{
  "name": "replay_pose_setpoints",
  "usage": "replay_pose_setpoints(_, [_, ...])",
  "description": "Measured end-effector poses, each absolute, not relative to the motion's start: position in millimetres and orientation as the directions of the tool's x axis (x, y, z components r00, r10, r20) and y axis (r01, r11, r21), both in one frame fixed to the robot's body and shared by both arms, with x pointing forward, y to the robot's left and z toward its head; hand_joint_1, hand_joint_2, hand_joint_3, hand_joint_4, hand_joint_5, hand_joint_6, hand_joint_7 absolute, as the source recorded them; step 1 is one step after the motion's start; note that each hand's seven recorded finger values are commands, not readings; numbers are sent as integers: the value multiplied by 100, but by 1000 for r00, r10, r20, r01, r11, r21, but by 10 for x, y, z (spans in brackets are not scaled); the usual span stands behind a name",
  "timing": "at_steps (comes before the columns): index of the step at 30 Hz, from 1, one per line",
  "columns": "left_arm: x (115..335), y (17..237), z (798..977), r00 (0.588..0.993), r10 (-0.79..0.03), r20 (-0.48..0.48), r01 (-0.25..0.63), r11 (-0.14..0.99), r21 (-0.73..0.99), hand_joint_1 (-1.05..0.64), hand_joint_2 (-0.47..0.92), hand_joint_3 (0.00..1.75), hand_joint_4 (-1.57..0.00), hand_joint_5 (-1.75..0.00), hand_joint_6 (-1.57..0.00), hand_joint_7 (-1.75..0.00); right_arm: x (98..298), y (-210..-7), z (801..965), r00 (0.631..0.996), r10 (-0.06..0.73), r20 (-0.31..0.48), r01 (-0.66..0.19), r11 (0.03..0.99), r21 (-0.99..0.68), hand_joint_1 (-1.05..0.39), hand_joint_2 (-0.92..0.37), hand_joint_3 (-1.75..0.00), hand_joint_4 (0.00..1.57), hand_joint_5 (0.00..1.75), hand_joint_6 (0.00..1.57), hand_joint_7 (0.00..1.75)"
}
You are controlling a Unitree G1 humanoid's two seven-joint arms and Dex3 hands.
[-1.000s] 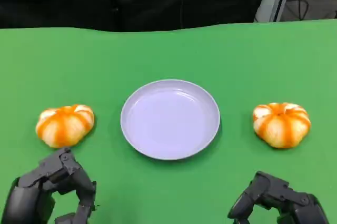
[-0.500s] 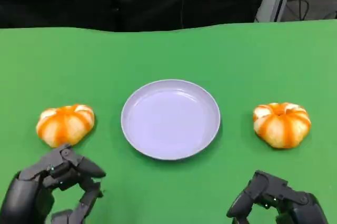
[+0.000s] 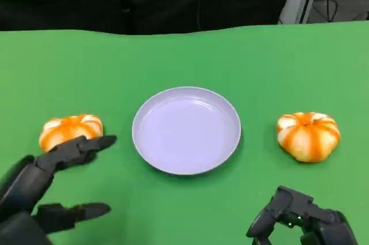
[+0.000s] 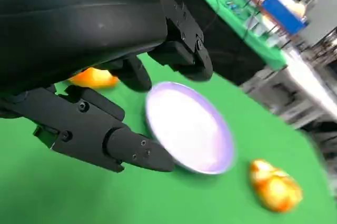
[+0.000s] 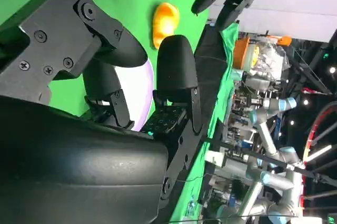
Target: Grasp the bread from the table and place it into the plate.
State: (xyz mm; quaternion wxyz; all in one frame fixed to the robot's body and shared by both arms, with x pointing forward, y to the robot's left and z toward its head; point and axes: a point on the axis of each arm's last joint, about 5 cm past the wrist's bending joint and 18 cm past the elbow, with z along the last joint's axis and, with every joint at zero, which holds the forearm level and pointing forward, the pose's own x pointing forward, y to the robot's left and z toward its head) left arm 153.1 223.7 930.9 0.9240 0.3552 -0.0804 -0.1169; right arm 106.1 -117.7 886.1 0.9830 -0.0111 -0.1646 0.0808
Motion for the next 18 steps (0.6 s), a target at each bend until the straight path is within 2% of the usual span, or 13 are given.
replay_pose_setpoints(4, [1667,2241,9408,963,-248,106,50,551,833,-57,91,0,-19,-33,-38,0,1062,-1178,8861,933,161,322,-153,987,-48,-7,-30,-137,73,160,79,133])
replay_pose_setpoints(7, [1767,2206,9405,964,-242,110,11,449,894,-54,89,0,-17,-31,-37,0,1060,-1179,8860,934,159,321,-152,987,-49,-7,-30,-136,74,160,79,133])
replay_pose_setpoints(12, [1924,2143,9373,969,-228,98,-7,369,930,-53,89,0,-16,-30,-35,0,1058,-1180,8859,934,158,320,-151,987,-48,-7,-29,-136,74,160,79,133])
replay_pose_setpoints(18, [2197,2101,9253,986,-166,-1,49,284,958,-51,88,0,-17,-31,-34,0,1061,-1181,8859,933,160,321,-152,987,-50,-6,-29,-137,73,159,80,133])
